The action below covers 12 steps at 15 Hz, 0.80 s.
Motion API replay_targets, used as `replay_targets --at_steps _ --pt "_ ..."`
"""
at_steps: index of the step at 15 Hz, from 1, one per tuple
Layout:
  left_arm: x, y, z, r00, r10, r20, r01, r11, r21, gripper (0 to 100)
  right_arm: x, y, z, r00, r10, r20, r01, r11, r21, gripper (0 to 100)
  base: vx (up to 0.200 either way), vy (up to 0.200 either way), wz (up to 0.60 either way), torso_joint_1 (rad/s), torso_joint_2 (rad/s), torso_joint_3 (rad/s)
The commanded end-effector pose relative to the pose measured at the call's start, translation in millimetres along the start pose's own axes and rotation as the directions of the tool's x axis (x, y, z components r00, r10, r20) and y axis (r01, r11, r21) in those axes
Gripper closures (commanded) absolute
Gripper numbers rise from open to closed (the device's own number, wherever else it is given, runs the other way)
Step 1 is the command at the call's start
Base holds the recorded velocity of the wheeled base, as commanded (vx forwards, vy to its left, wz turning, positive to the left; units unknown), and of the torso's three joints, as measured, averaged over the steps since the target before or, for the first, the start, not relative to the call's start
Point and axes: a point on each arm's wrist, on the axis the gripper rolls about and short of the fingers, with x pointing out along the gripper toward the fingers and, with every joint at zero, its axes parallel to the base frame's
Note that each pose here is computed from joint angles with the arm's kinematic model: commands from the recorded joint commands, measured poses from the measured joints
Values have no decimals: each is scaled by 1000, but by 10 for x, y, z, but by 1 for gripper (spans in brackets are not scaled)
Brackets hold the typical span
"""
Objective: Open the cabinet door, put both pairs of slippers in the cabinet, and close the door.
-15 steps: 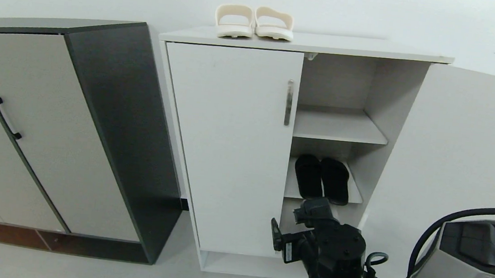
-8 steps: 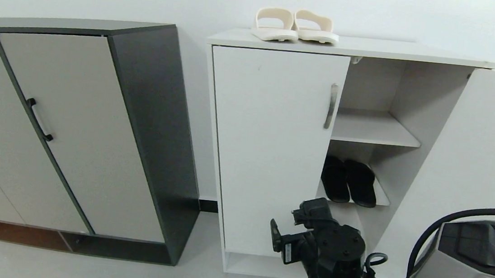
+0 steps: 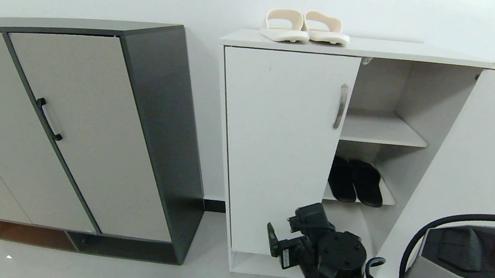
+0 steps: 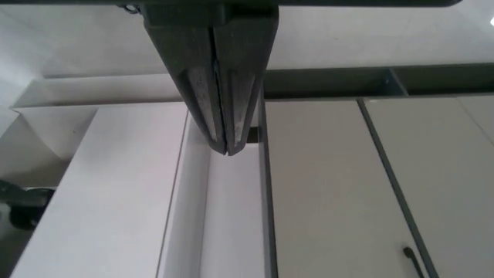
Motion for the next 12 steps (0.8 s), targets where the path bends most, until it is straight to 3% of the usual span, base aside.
replay_targets --at_steps 1,9,12 --pt "1 0 1 1000 0 -1 0 1000 0 100 16 11 -65 1000 0 -16 0 1000 -10 0 0 0 0 0 0 0" --pt "1 1 1 1000 4 -1 -4 1000 -3 100 63 8 -23 1000 -14 4 14 1000 3 0 0 0 0 0 0 0" --pt "1 0 1 1000 2 -1 -2 1000 -3 100 175 12 130 994 -87 64 83 995 56 0 0 0 0 0 0 0"
